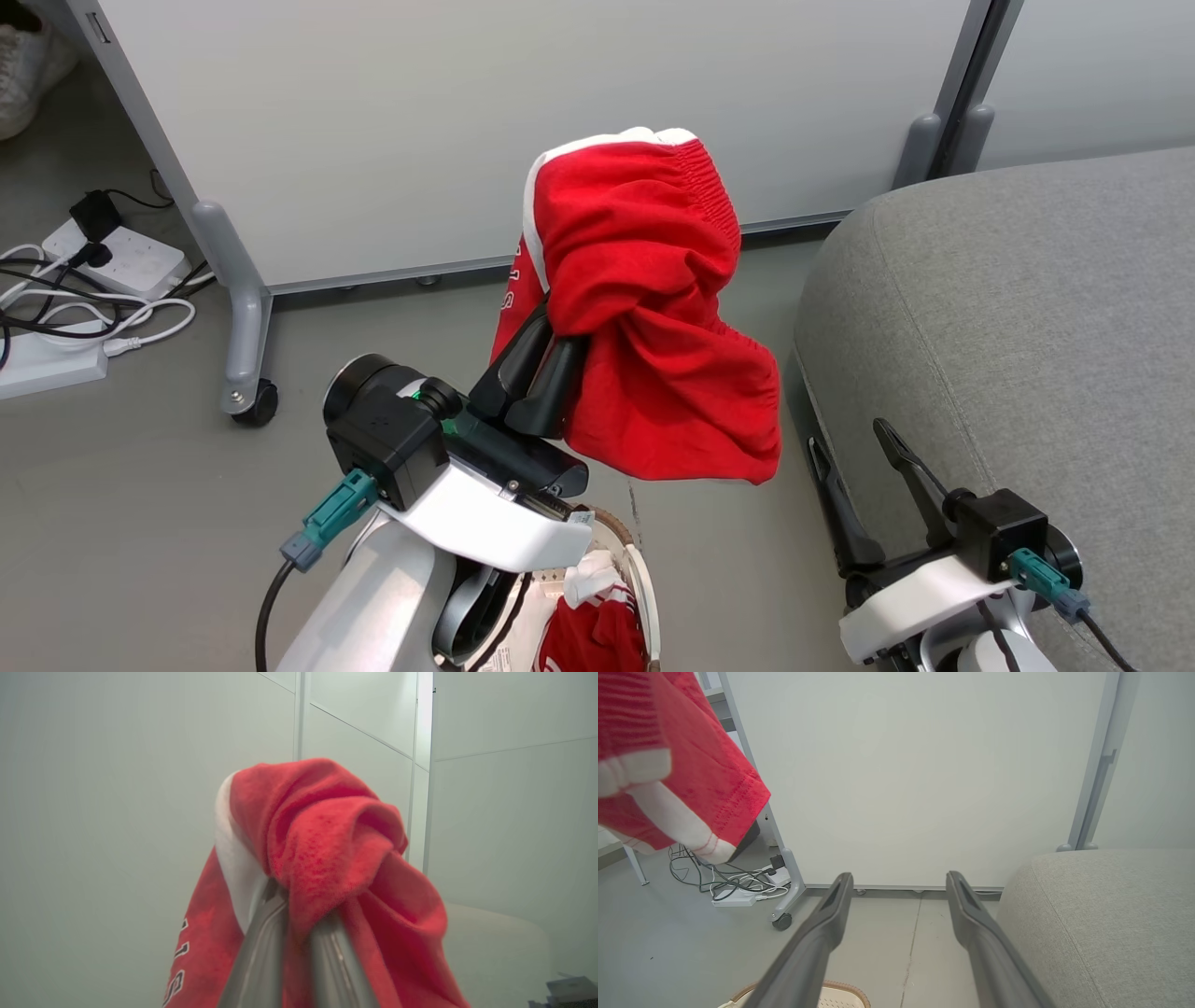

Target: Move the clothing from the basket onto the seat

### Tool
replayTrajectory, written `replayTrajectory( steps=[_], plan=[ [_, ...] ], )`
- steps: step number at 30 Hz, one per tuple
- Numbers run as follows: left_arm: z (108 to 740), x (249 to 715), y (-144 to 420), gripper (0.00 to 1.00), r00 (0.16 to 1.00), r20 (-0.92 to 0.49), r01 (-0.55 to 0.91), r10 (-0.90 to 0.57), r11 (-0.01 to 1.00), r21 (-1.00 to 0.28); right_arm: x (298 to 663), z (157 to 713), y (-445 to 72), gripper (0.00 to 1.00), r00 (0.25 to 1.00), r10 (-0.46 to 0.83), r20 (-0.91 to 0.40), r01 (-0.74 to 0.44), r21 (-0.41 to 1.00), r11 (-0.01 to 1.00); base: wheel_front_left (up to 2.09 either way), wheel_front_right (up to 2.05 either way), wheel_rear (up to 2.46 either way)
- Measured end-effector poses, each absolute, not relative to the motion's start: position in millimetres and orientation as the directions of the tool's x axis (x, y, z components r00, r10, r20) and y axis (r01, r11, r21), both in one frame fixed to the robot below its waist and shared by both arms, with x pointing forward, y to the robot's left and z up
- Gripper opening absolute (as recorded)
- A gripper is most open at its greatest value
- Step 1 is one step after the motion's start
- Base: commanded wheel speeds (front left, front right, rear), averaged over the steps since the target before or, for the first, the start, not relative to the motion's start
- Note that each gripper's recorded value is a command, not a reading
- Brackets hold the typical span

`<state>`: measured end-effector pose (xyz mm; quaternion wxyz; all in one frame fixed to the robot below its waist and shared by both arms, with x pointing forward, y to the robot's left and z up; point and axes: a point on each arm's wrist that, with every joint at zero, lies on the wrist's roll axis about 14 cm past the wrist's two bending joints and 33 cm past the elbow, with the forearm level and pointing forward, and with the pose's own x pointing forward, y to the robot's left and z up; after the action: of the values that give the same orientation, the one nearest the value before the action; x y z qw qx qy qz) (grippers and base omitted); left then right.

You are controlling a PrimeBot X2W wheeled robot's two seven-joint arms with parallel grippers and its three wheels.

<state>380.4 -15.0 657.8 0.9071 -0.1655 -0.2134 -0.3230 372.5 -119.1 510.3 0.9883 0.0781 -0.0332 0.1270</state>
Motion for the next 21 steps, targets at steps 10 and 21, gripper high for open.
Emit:
replayTrajectory(
  steps=[10,21],
  plan=[
    [652,380,-15,0.0,0.708,0.478,0.65,-0.52,0.744,-0.154,371,512,-121,1.0,0.966,0.242,0.091,-0.253,0.138,0.958,0.0,0.0,0.0],
    [639,386,-17,0.0,0.719,0.444,0.644,-0.535,0.753,-0.137,365,527,-127,1.0,0.948,0.29,0.128,-0.293,0.003,0.956,0.0,0.0,0.0]
  ],
)
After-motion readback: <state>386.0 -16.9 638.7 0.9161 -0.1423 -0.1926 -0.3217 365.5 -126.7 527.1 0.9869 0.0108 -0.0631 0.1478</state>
